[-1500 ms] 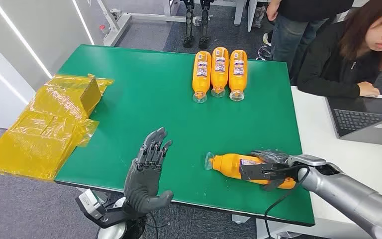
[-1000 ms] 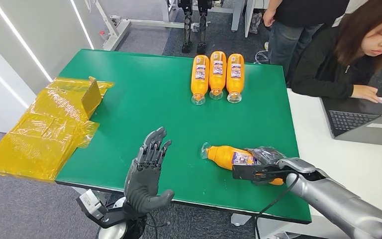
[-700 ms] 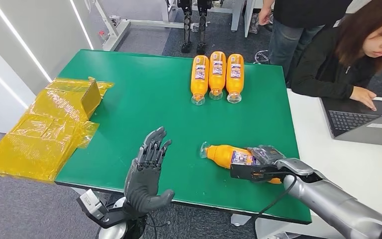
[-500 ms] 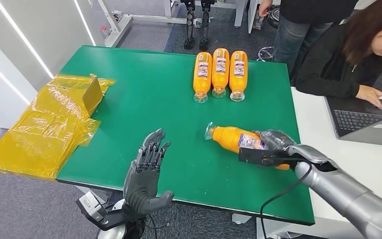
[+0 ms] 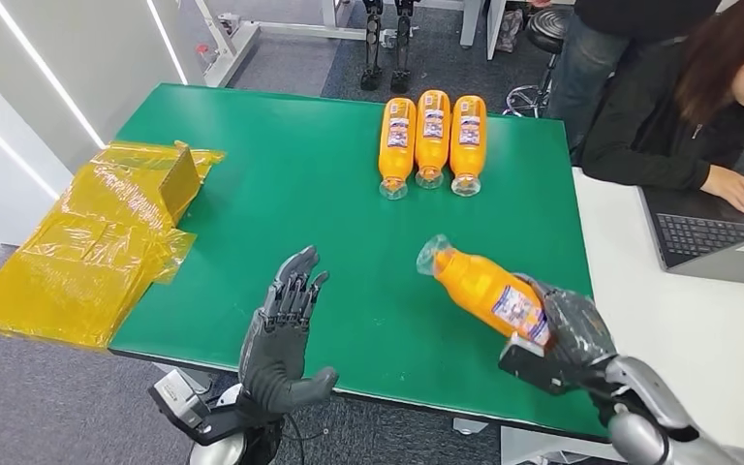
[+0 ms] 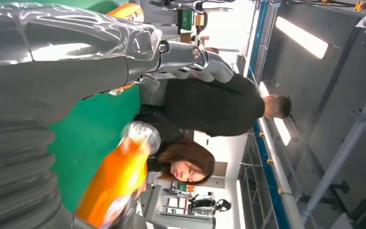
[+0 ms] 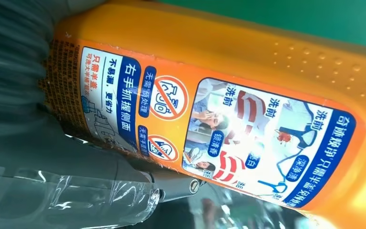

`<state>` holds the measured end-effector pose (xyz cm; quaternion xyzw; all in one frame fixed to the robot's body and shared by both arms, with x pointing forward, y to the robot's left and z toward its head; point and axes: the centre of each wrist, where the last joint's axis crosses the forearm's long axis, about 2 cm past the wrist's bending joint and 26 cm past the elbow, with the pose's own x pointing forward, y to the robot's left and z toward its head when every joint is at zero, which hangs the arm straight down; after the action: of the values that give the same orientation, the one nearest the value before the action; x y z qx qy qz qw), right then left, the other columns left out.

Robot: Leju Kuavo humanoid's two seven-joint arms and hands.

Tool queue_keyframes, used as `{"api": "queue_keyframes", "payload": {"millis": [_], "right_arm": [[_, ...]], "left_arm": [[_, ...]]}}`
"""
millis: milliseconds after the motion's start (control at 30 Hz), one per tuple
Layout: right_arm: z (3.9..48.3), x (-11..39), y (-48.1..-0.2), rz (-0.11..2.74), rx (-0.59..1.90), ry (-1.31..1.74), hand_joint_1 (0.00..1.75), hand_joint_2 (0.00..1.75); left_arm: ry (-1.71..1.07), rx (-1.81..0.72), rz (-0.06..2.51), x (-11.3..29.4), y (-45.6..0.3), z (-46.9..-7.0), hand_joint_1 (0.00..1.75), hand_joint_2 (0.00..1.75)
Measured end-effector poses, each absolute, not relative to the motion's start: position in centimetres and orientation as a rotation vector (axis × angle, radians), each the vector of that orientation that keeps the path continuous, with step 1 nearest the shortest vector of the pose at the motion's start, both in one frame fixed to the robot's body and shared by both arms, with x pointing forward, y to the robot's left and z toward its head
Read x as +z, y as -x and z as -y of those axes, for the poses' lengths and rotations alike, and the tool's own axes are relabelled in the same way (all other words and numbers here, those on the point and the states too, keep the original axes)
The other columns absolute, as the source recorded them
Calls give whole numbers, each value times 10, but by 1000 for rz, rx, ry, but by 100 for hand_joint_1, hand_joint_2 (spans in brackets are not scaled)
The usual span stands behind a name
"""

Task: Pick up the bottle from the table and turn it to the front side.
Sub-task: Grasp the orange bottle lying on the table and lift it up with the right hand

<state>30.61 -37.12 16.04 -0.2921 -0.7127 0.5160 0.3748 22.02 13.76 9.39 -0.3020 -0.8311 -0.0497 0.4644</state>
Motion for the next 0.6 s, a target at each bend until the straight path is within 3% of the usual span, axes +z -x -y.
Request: {"api": "queue_keyframes", "payload": {"millis": [200,367,600], "right_arm": [[318,119,-255,1944,1311,673,175,175],[294,106,-234,2015,1269,628,175,175],[221,103,-221,2031,1246,664,175,175]], "left_arm": [[751,-114,2034,94,-230,-132,0,175],[781,-112,2008,91,-237,-128,0,175],[873,-140,1943,84,-249,-118,0,175]]}}
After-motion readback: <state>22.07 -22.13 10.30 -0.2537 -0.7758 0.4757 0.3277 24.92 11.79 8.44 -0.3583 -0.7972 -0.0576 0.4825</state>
